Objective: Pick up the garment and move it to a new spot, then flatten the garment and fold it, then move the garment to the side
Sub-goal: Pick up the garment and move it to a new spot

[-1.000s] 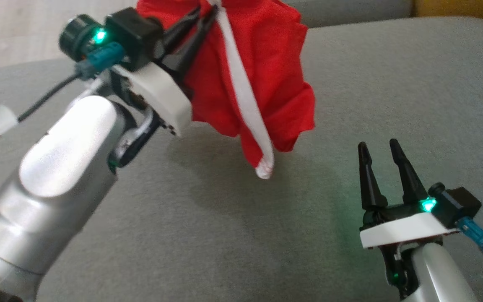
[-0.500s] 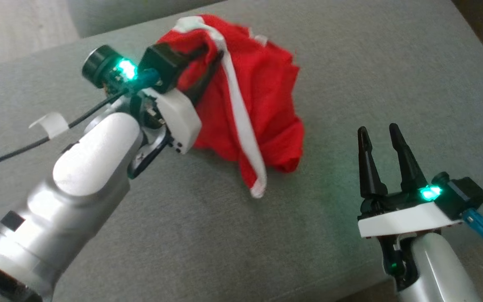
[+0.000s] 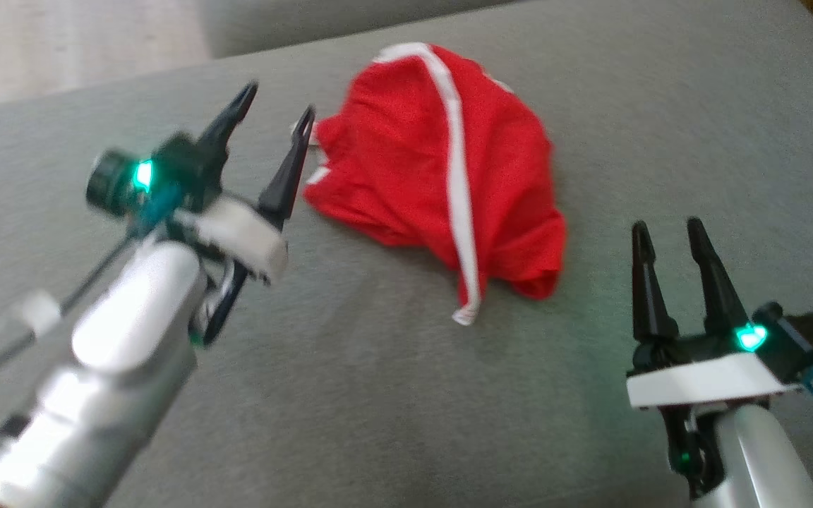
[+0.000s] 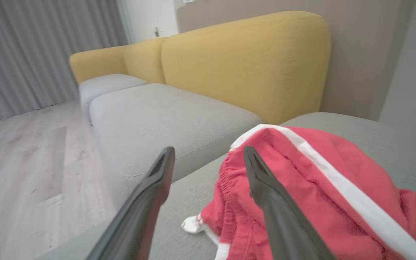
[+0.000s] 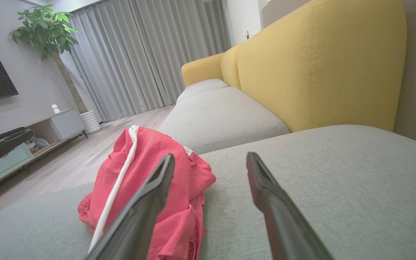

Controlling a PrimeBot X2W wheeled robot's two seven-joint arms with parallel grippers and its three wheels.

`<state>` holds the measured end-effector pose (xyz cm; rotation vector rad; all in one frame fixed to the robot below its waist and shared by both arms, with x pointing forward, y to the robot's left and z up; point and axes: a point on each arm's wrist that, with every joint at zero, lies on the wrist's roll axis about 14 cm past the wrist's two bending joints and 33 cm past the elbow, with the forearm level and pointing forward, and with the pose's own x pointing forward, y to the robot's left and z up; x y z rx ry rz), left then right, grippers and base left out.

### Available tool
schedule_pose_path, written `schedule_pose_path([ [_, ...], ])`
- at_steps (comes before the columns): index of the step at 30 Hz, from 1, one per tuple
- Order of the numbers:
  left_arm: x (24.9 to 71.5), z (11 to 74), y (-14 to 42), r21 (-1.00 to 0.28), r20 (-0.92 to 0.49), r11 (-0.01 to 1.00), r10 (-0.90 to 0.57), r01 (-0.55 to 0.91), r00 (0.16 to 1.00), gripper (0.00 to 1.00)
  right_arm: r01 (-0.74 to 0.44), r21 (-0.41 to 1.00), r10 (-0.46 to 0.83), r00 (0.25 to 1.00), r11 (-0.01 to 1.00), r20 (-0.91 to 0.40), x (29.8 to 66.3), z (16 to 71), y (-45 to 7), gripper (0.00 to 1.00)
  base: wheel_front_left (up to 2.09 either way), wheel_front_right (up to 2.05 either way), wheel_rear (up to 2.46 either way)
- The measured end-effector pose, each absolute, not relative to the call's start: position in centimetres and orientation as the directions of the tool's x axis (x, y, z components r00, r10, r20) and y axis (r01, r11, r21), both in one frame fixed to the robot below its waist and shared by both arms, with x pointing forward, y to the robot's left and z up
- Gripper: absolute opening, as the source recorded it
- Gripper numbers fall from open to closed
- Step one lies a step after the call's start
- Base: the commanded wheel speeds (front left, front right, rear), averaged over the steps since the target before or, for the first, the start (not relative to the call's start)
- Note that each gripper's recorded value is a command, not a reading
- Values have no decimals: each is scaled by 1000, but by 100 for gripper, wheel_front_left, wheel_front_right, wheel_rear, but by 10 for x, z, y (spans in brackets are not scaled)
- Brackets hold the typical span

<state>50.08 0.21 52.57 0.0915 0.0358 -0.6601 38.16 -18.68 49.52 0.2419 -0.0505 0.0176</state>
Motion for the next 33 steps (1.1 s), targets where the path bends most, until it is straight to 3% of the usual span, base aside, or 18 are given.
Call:
schedule_pose_path([
  [8,442,496,83,-33,-69,922,-388,387,919,100,-124,231,117,992,965,47,383,492,-152,100,0,0,0],
  [17,383,475,112,-123,-103,967,-234,221,967,100,-199,226,189,980,954,64,380,497,-127,100,0,0,0],
  [24,387,493,107,-107,-39,967,-236,230,971,100,-194,227,186,981,954,55,378,495,-128,100,0,0,0],
  [33,399,498,71,-83,-14,928,-365,363,931,100,-158,229,155,987,960,31,374,487,-139,100,0,0,0],
])
